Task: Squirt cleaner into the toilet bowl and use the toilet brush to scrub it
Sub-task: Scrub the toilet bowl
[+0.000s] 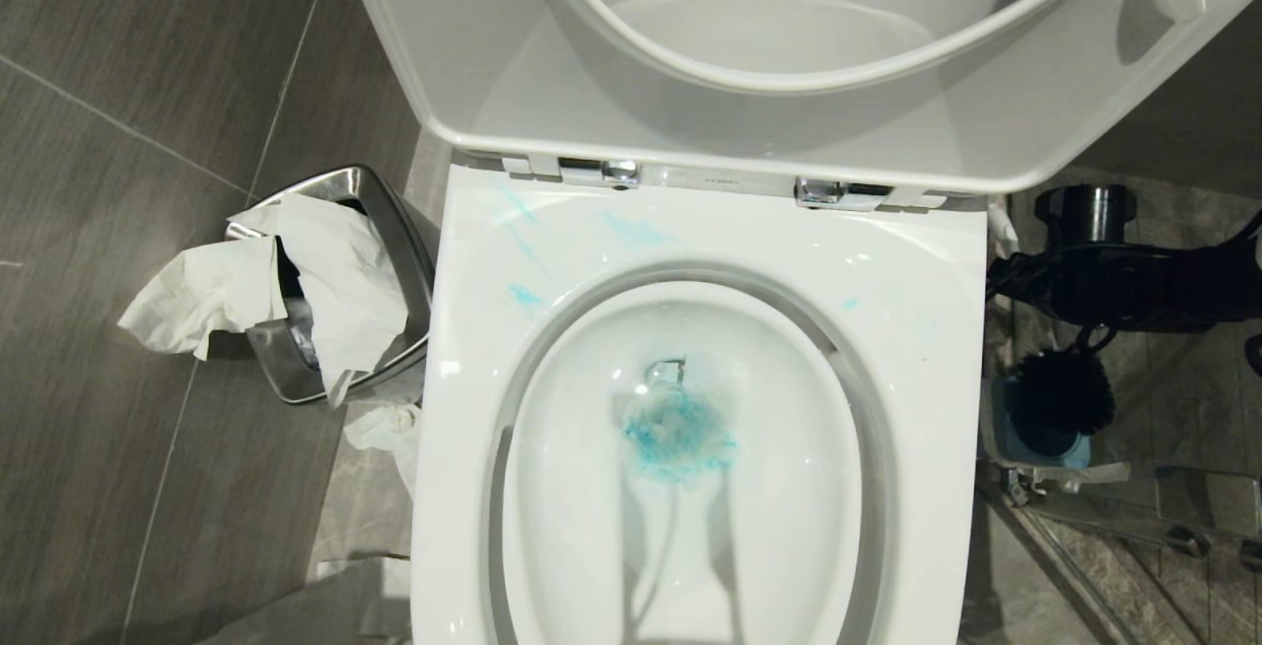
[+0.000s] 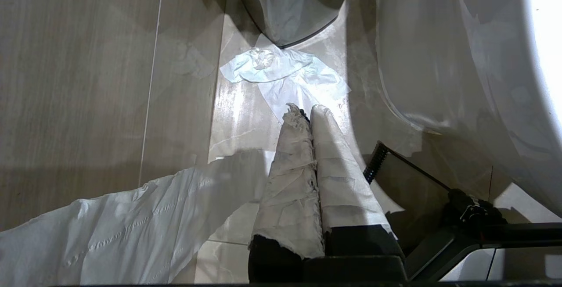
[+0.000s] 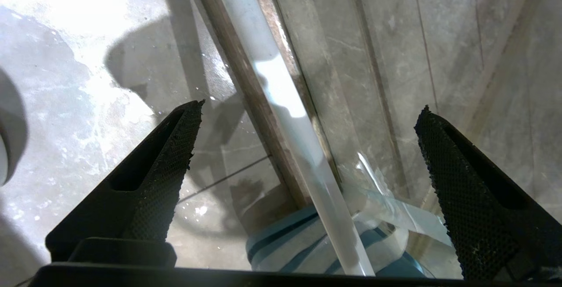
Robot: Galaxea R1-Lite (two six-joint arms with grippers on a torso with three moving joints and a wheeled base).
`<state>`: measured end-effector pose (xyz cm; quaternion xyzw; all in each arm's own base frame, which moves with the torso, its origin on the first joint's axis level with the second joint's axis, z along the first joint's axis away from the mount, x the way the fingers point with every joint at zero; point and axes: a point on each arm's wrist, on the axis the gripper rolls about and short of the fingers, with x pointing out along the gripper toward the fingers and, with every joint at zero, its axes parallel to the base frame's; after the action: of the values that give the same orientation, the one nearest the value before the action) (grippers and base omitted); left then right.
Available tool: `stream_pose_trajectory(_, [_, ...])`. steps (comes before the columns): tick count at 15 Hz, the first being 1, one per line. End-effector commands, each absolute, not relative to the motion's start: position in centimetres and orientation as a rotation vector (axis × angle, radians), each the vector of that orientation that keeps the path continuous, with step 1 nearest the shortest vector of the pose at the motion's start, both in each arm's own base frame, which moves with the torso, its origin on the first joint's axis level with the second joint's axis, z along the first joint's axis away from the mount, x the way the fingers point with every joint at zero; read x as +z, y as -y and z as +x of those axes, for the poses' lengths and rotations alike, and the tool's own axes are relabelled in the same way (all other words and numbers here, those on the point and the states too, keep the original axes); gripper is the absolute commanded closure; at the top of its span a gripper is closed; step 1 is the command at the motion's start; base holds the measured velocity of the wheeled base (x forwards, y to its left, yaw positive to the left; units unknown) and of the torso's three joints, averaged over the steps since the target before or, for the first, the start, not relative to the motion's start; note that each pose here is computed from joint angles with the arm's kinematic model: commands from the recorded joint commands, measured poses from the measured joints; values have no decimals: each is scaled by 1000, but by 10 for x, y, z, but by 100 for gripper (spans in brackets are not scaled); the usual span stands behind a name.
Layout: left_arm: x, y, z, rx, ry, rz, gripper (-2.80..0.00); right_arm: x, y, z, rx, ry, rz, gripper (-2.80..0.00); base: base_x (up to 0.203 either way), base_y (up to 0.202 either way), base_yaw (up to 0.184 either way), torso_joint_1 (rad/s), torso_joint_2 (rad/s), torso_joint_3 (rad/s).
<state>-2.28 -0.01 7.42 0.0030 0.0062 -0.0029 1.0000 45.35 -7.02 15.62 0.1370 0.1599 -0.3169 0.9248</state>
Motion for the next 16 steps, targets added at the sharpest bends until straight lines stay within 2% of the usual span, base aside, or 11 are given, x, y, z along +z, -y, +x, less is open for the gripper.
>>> stream_pose_trajectory(1, [74,0,-23,-6,-12,6,0,154,71,456,-651,-327,283,-280,0,0,0,0,0,0])
stream_pose_trajectory(16, [74,0,-23,-6,-12,6,0,151,86,463,-540,-337,333,-280,0,0,0,0,0,0])
